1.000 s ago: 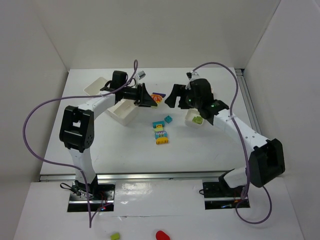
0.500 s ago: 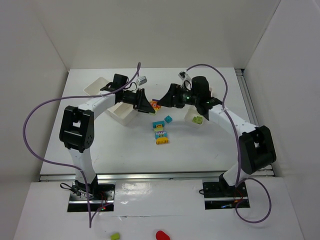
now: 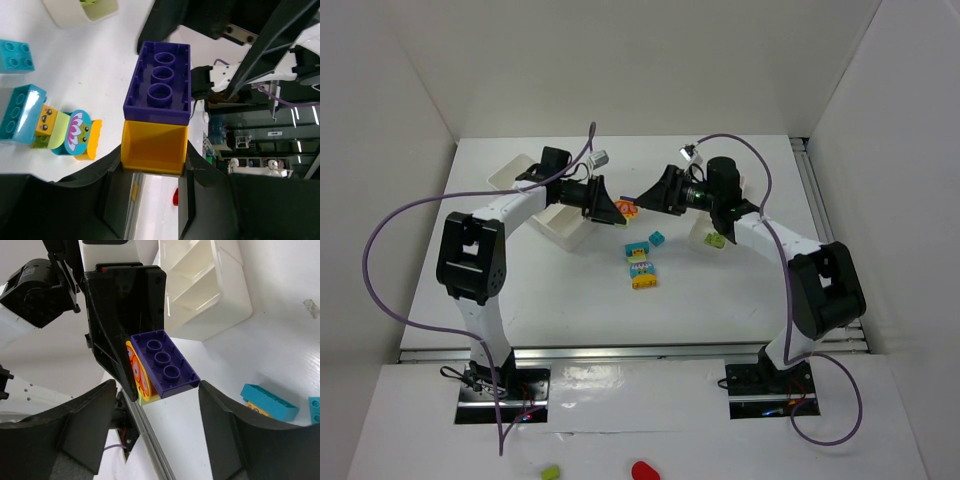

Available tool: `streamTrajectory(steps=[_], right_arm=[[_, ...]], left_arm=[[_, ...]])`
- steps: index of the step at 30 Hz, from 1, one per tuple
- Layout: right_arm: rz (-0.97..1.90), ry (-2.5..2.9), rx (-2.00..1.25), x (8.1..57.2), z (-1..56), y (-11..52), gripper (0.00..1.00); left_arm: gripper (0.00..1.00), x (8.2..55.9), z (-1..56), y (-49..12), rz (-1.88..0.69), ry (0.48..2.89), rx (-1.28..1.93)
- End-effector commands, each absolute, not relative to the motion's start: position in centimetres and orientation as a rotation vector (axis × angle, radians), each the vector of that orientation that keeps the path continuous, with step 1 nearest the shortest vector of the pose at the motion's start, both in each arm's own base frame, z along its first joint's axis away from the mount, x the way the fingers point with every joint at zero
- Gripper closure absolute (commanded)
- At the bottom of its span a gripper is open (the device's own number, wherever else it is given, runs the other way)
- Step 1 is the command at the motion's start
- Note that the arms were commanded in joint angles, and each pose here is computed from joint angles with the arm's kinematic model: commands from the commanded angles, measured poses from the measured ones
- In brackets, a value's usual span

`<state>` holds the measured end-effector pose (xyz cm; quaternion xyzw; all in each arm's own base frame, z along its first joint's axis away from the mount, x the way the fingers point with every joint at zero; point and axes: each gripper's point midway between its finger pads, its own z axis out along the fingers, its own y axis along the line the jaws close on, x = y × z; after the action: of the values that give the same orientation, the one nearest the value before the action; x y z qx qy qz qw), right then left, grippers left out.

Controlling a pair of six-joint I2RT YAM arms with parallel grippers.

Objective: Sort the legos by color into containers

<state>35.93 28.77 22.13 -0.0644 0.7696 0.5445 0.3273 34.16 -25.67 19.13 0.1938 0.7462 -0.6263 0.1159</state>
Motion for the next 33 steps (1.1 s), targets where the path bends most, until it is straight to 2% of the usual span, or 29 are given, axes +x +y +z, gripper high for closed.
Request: streamTrajectory(steps=[1, 4, 10, 15, 17, 20, 25, 27, 29, 33], right_arm=[[1.463, 1.942, -0.216, 36.6, 22.9, 29.6, 0.25], [1.464, 1.948, -0.228, 36.6, 22.7, 29.7, 0.20], [1.426, 1.969, -0.205, 36.5, 22.2, 29.3, 0.18], [1.490, 1.907, -0.218, 36.4, 23.4, 29.7, 0.34], [1.517, 1.894, -0.213, 36.4, 23.7, 29.9, 0.45], [1.533, 1.882, -0.220, 36.6, 23.5, 30.1, 0.52], [1.549, 1.850, -0.219, 36.7, 24.3, 30.2, 0.54], [1.538, 1.849, -0.204, 36.7, 24.3, 30.0, 0.60], [1.505, 1.855, -0.158, 36.8, 24.4, 29.6, 0.60], [1.266, 1.828, -0.052, 37.9, 25.7, 26.9, 0.61]], left_arm=[[1.00, 32.3, 22.8, -26.1, -1.897, 2.018, 0.739], [1.00, 32.2, 23.1, -26.0, -1.891, 2.009, 0.746], [1.00, 32.1, 23.1, -26.0, -1.879, 2.016, 0.741], [1.00, 32.2, 23.1, -26.0, -1.889, 2.010, 0.746], [1.00, 32.2, 23.1, -26.0, -1.889, 2.010, 0.746], [1.00, 32.2, 23.1, -26.0, -1.889, 2.010, 0.746], [1.00, 32.2, 23.1, -26.0, -1.889, 2.010, 0.746], [1.00, 32.1, 22.9, -26.0, -1.894, 2.018, 0.739], [1.00, 32.2, 22.7, -26.0, -1.880, 2.026, 0.733], [1.00, 32.2, 22.0, -26.0, -1.862, 2.060, 0.709]])
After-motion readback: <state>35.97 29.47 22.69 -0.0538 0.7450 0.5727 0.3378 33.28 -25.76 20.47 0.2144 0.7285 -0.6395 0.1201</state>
